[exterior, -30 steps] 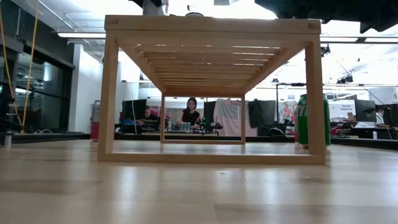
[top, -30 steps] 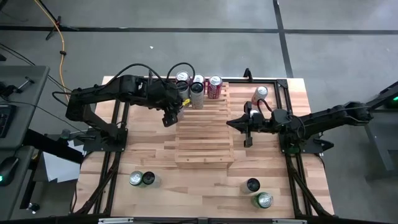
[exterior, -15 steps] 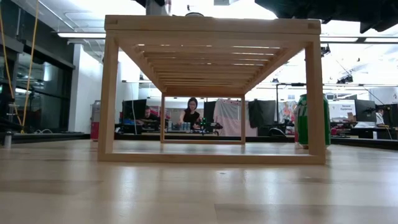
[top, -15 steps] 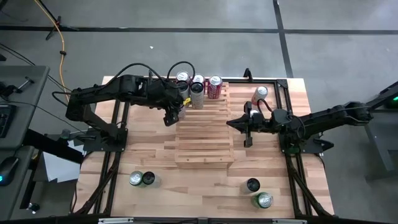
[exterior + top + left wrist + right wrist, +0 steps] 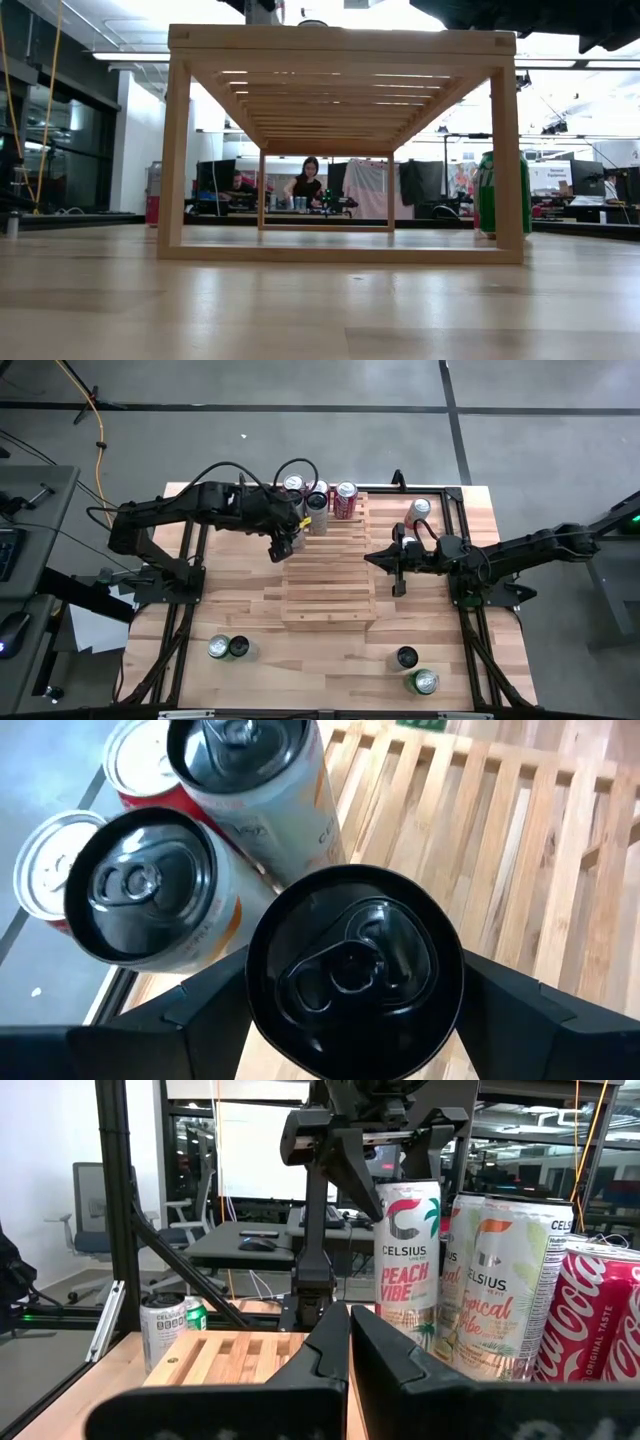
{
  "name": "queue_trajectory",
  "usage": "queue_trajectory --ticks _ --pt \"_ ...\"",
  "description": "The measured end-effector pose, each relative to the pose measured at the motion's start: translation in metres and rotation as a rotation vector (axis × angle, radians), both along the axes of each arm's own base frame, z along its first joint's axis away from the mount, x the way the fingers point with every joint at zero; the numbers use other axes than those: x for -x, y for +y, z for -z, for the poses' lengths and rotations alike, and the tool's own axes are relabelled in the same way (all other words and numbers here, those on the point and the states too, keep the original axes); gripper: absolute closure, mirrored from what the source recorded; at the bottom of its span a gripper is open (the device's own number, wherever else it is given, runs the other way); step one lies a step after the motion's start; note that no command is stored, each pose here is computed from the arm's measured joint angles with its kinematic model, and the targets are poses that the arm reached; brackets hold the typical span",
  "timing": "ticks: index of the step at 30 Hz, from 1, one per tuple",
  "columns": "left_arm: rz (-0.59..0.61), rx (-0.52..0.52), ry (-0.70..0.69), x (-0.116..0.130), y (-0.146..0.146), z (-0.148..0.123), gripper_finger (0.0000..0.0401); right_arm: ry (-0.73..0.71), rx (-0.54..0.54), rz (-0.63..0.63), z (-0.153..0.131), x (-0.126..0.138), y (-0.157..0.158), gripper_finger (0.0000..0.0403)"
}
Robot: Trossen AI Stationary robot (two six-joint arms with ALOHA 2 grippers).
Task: Place canned beverage on shelf
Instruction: Align the bottom left peach vibe celsius soda can with the other tropical celsius soda can on the shelf
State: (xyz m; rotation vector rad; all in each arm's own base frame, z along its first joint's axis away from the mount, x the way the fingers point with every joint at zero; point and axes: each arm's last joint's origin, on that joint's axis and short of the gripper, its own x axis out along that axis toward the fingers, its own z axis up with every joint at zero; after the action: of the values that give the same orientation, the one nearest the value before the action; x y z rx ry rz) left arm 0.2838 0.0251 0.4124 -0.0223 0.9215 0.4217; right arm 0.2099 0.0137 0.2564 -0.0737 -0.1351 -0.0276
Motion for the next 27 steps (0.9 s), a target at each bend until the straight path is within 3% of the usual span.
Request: queue_trajectory --ticks 27 --pt "-0.041 -0.014 0.009 -0.0088 0.0017 0.0062 0.0114 0.005 -0.007 -0.001 0.0005 0.0 0.0 0.0403"
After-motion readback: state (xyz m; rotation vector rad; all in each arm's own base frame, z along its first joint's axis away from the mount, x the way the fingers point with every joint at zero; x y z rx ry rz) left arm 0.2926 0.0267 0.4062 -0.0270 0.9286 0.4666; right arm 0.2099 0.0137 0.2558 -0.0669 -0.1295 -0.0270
